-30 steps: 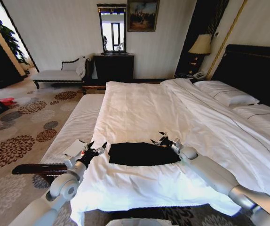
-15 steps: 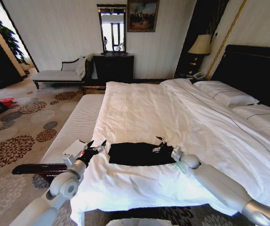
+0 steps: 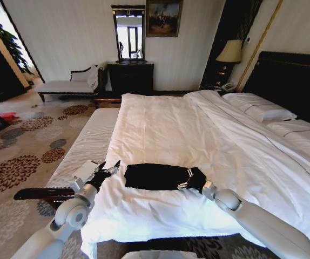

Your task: Fold the clothes on the bed.

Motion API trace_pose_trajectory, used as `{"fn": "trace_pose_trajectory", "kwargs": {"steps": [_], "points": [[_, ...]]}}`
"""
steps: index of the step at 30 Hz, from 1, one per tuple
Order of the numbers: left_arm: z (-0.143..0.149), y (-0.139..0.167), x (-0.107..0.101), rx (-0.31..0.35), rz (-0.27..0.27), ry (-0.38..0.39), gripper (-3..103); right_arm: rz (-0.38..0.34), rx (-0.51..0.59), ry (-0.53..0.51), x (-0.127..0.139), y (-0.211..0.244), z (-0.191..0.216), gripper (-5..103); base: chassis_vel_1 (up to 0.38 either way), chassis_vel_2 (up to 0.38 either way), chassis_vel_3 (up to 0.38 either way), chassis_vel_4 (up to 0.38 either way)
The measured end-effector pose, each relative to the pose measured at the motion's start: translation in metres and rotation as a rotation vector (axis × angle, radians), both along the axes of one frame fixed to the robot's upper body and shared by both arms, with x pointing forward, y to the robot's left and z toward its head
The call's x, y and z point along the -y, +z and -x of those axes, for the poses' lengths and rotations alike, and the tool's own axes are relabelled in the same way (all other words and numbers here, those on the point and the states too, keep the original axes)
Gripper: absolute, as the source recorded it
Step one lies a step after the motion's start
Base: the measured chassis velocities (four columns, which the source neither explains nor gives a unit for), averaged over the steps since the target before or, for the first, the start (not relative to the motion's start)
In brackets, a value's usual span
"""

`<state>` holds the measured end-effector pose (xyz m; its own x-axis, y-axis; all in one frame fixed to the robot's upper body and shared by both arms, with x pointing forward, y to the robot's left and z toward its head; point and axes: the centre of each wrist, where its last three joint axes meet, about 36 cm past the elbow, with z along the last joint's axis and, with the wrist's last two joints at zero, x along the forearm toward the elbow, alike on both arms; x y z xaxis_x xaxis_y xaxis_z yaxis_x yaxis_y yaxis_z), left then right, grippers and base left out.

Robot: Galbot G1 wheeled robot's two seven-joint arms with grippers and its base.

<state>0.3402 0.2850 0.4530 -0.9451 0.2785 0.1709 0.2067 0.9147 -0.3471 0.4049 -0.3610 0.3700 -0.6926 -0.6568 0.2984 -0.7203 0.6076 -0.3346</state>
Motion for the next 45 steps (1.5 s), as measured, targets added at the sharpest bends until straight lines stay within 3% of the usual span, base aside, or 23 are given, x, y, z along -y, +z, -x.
{"fn": "trace_pose_trajectory", "kwargs": {"steps": [4, 8, 9, 10, 12, 14, 17, 20, 23, 27, 31, 43, 45], "points": [[0.001, 0.0, 0.002, -0.001, -0.001, -0.003, 100, -0.047, 0.009, -0.037, 0.002, 0.013, -0.003, 100, 0.0, 0.0, 0.0, 0.0], [0.005, -0.001, 0.004, -0.003, -0.009, -0.008, 100, -0.202, -0.062, -0.166, 0.0, 0.031, -0.003, 100, 0.0, 0.0, 0.0, 0.0], [0.005, -0.001, 0.004, -0.003, -0.009, -0.008, 100, -0.202, -0.062, -0.166, 0.0, 0.031, -0.003, 100, 0.0, 0.0, 0.0, 0.0], [0.008, 0.0, 0.005, -0.004, -0.01, -0.01, 100, -0.308, -0.149, -0.242, -0.002, 0.038, 0.002, 100, 0.0, 0.0, 0.0, 0.0], [0.011, 0.0, 0.005, -0.005, -0.013, -0.013, 100, -0.423, -0.274, -0.334, -0.001, 0.046, 0.009, 100, 0.0, 0.0, 0.0, 0.0], [0.012, 0.0, 0.005, -0.005, -0.014, -0.014, 100, -0.452, -0.312, -0.355, 0.0, 0.048, 0.011, 100, 0.0, 0.0, 0.0, 0.0], [0.015, -0.001, 0.008, -0.005, -0.02, -0.022, 100, -0.587, -0.474, -0.468, 0.014, 0.06, 0.014, 100, 0.0, 0.0, 0.0, 0.0], [0.017, 0.0, 0.01, -0.001, -0.024, -0.028, 100, -0.621, -0.524, -0.534, 0.029, 0.065, 0.013, 100, 0.0, 0.0, 0.0, 0.0], [0.018, 0.001, 0.011, -0.001, -0.024, -0.03, 100, -0.608, -0.549, -0.571, 0.041, 0.064, 0.013, 100, 0.0, 0.0, 0.0, 0.0], [0.02, 0.002, 0.013, 0.004, -0.027, -0.037, 100, -0.521, -0.569, -0.628, 0.068, 0.051, 0.012, 100, 0.0, 0.0, 0.0, 0.0], [0.024, 0.004, 0.014, 0.013, -0.044, -0.047, 100, -0.488, -0.592, -0.644, 0.079, 0.041, 0.009, 100, 0.0, 0.0, 0.0, 0.0], [0.038, 0.006, 0.007, 0.061, -0.104, -0.049, 100, -0.468, -0.621, -0.629, 0.09, 0.027, 0.005, 100, 0.0, 0.0, 0.0, 0.0], [0.046, 0.008, 0.001, 0.089, -0.146, -0.051, 100, -0.472, -0.629, -0.622, 0.09, 0.025, 0.005, 100, 0.0, 0.0, 0.0, 0.0]]}}
